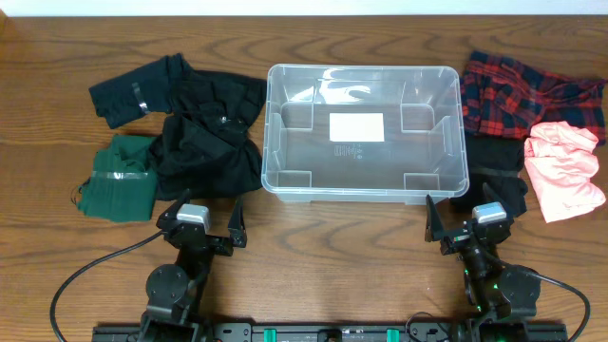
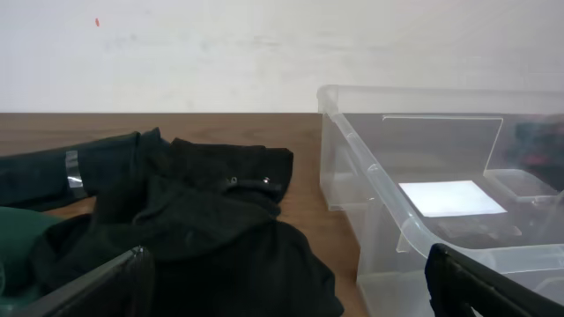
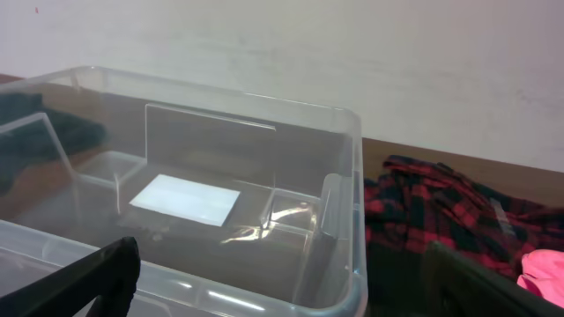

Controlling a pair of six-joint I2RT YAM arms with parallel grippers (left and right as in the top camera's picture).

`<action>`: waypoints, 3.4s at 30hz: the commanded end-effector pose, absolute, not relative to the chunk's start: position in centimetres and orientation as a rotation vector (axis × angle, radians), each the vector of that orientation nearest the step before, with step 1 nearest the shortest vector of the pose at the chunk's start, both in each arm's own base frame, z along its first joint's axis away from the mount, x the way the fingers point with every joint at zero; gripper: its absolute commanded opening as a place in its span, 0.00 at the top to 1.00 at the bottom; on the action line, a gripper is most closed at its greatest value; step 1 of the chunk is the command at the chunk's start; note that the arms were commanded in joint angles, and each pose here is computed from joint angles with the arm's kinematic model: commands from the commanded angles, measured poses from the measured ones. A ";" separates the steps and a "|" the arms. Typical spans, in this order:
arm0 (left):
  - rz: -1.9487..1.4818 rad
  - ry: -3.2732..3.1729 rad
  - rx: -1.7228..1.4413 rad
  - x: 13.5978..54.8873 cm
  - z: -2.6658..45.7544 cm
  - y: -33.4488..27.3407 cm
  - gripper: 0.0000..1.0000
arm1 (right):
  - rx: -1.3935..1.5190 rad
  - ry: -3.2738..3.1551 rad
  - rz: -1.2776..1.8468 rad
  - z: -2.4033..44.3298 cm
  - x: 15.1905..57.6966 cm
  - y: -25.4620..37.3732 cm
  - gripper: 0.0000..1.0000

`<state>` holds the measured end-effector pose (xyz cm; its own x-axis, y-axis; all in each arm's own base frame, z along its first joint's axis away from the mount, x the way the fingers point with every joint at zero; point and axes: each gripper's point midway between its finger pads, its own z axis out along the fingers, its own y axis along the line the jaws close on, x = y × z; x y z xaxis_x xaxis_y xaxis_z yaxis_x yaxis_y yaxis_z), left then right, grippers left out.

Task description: Pack container

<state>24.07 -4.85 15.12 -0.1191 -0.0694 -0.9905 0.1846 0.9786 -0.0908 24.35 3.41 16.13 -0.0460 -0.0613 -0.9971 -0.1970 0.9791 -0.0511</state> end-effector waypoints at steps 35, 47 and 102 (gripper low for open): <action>-0.176 1.722 0.112 24.0 13.7 -4.6 0.02 | -0.197 1.616 0.098 16.1 24.4 3.2 0.01; -0.165 1.529 0.087 23.9 20.3 -4.2 0.02 | -0.197 1.616 0.098 16.1 24.4 3.2 0.01; 0.107 2.818 0.032 41.3 11.8 5.4 0.02 | -0.197 1.616 0.098 16.1 24.4 3.2 0.01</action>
<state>41.32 5.44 13.96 -0.9320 0.0331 -0.3611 -0.0110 0.9928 0.1194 24.35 3.41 16.12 -0.0464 -0.0613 -0.9970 -0.1970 0.9791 -0.0510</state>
